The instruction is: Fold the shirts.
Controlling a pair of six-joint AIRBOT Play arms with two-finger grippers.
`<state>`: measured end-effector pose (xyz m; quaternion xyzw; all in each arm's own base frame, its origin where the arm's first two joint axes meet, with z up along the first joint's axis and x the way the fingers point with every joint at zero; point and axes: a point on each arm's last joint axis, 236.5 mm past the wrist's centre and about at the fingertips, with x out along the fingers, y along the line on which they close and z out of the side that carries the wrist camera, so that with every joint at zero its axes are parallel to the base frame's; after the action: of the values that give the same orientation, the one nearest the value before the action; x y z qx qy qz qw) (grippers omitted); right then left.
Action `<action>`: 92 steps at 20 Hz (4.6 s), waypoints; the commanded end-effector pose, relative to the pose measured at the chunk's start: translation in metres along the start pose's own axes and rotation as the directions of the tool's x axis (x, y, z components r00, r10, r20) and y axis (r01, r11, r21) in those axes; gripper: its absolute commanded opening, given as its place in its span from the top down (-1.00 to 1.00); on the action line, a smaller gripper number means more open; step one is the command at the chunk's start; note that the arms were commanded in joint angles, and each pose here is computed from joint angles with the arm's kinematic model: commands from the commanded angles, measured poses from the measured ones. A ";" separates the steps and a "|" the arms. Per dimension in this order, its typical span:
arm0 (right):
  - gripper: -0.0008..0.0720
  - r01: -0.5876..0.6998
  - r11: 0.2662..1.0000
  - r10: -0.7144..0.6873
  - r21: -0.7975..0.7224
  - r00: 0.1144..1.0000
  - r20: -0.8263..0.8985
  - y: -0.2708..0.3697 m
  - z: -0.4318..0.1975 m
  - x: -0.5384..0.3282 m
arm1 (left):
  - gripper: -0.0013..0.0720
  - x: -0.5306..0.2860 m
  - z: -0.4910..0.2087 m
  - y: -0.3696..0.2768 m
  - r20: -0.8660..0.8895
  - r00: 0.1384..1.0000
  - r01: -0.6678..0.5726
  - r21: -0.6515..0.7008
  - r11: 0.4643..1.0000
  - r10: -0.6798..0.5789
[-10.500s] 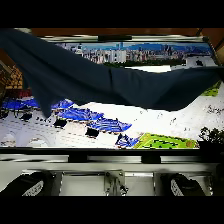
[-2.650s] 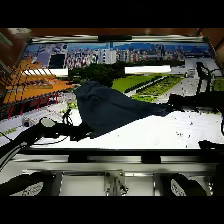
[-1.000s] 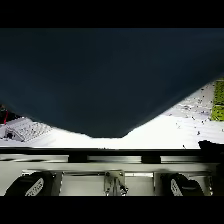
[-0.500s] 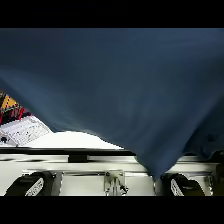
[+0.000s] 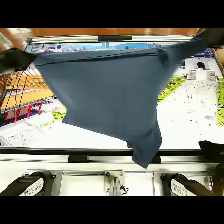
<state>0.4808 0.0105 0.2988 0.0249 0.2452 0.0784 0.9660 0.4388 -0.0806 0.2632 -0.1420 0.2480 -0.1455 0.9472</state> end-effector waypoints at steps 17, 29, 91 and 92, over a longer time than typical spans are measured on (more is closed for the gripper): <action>-0.37 0.267 0.963 -0.242 -0.040 0.786 -0.569 -0.109 -0.163 0.060 | -0.67 0.073 -0.181 0.117 -0.666 0.733 -0.128 -0.335 0.933 -0.139; -0.37 0.148 0.939 0.105 0.310 0.736 -0.669 -0.093 -0.198 0.014 | -0.72 0.056 -0.324 0.155 -0.810 0.529 -0.261 -0.440 0.859 -0.254; 0.83 0.110 0.990 -0.030 -0.085 0.764 0.645 0.036 0.109 -0.241 | 0.89 -0.190 0.143 -0.073 0.419 0.903 -0.028 0.268 0.963 -0.091; 0.83 0.147 0.984 -0.028 -0.101 0.687 0.726 0.044 0.127 -0.282 | 0.89 -0.234 0.162 -0.095 0.532 0.839 -0.044 0.282 0.958 -0.118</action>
<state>0.3738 0.0076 0.4070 0.0157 0.0565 0.0682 0.9959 0.3798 -0.0569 0.3943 -0.0491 0.1500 -0.1820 0.9705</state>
